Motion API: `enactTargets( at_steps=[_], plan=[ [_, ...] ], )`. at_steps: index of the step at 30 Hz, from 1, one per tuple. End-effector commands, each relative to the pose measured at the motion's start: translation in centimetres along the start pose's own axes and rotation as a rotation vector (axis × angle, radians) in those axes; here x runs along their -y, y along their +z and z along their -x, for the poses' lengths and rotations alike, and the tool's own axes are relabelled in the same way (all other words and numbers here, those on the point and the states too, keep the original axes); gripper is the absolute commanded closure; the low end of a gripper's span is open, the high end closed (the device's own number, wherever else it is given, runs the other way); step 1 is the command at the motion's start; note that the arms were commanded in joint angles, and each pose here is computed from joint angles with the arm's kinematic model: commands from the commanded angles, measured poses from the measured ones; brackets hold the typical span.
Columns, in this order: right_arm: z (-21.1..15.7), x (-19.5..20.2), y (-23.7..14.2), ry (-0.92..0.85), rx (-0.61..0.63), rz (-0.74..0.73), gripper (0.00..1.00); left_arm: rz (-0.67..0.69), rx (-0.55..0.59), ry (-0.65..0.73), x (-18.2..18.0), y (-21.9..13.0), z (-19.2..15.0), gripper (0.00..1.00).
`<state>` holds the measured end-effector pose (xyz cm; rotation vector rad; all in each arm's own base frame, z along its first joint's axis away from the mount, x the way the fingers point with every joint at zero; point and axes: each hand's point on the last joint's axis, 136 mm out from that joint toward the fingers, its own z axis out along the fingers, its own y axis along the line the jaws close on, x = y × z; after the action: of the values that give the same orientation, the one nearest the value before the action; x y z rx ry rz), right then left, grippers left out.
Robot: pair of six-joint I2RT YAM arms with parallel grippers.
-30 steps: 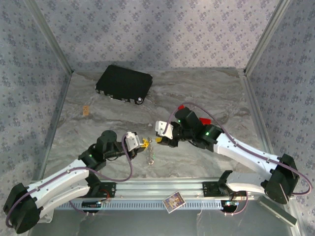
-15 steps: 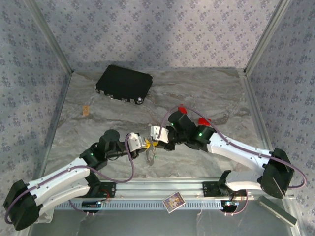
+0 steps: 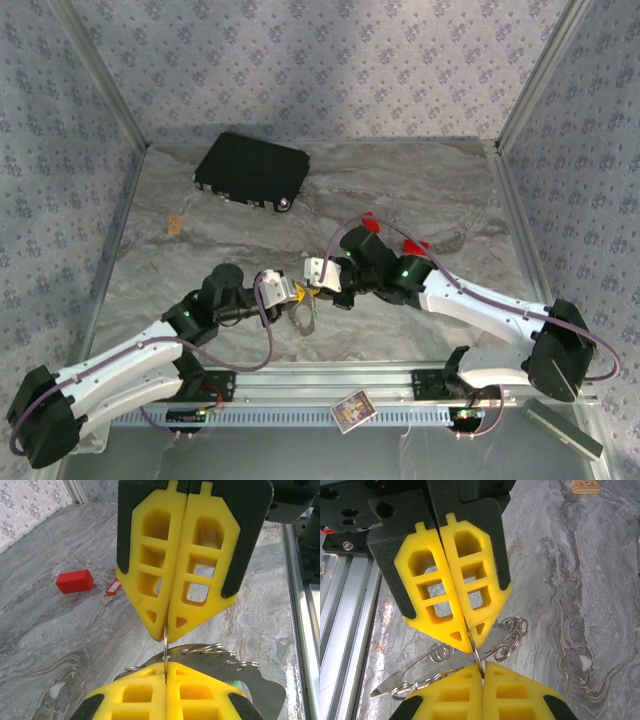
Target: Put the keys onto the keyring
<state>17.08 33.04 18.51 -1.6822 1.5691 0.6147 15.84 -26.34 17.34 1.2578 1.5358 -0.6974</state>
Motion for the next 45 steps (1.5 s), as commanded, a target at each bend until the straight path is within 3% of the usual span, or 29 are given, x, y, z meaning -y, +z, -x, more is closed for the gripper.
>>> enactTargets(
  at_steps=[1,7,16,17,20,22,27,35,40,45],
  plan=[
    [0.9,-0.4,0.1,-0.013,0.024,0.025,1.00,-0.008,0.070,0.023,0.0,-0.2,2.5,0.90],
    [1.2,-0.6,0.1,-0.014,0.036,0.035,1.00,-0.008,0.069,0.020,0.0,-0.1,2.3,0.86],
    [1.4,-0.5,0.2,-0.013,0.044,0.032,1.00,-0.028,0.084,0.022,0.4,-0.2,2.6,0.97],
    [1.3,-0.3,0.1,-0.008,0.043,0.024,0.99,-0.027,0.086,0.022,0.3,-0.2,2.6,1.00],
    [1.0,0.5,-0.4,0.023,0.043,-0.018,0.78,-0.016,0.082,0.024,0.2,-0.3,2.5,1.00],
    [0.6,1.5,-1.3,0.058,0.054,-0.069,0.74,-0.002,0.081,0.022,0.0,-0.4,2.5,1.00],
    [-1.0,4.4,-3.8,0.218,0.100,-0.246,0.67,0.038,0.070,0.007,-0.7,-0.5,2.4,1.00],
    [-6.9,6.7,-4.8,0.563,0.030,-0.496,0.64,0.075,0.020,-0.023,-1.4,-0.5,1.8,1.00],
    [-11.6,8.9,-5.5,0.893,-0.092,-0.699,0.63,0.083,0.028,-0.021,-1.6,-0.5,2.1,1.00],
    [-14.5,9.9,-4.3,1.079,-0.285,-0.686,0.63,0.080,0.016,-0.024,-1.7,-0.4,2.2,1.00]
  ],
)
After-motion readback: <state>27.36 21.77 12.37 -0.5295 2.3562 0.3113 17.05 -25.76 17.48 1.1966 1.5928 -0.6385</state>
